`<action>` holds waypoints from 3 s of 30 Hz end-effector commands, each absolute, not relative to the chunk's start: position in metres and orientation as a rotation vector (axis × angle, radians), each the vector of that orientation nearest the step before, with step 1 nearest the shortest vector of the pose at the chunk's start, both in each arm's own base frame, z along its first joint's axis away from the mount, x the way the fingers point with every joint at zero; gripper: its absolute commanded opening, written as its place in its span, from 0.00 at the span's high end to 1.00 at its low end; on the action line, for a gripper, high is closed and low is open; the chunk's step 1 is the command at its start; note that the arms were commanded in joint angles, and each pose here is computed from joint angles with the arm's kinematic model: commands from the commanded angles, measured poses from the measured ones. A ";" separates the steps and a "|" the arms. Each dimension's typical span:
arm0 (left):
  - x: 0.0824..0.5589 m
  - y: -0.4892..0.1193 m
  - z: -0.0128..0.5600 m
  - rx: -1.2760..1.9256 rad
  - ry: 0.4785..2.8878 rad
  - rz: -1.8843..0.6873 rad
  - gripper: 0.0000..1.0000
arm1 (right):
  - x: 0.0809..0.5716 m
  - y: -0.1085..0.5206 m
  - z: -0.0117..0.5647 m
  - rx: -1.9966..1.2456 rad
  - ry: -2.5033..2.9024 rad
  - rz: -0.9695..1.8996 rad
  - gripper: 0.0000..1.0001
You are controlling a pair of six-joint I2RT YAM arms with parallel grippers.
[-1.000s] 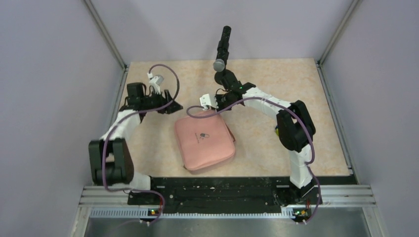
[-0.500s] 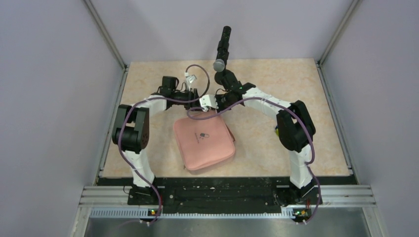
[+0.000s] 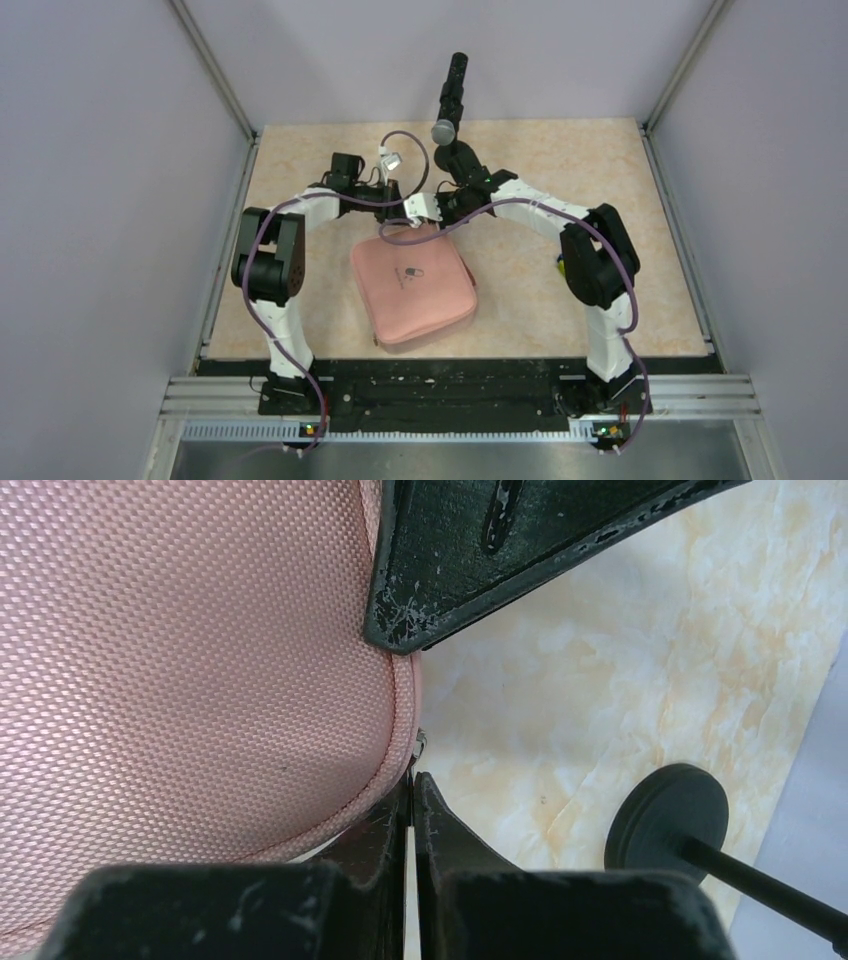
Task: Organize the medicine kit
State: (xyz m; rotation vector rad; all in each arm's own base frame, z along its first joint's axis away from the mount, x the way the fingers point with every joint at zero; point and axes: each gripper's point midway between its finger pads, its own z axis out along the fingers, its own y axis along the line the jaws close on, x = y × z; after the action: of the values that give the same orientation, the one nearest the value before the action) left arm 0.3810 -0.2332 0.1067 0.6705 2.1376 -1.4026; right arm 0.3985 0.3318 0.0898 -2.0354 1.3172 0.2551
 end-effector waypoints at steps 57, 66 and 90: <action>0.263 -0.069 0.104 -0.310 2.833 -0.910 0.40 | 0.292 0.260 0.098 -1.815 1.649 0.606 0.60; 0.269 -0.130 0.103 0.005 2.752 -1.323 0.43 | 0.270 0.270 0.088 -1.856 1.628 0.687 0.68; 0.438 -0.127 0.172 0.274 2.361 -1.181 0.40 | 0.324 0.202 0.142 -1.536 1.730 0.807 0.34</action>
State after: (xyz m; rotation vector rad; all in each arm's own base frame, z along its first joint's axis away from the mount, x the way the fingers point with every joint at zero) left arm 0.4377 -0.1486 0.1167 0.1580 2.4777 -1.2343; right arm 0.3034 0.1968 0.1181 -1.5644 1.8217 0.7576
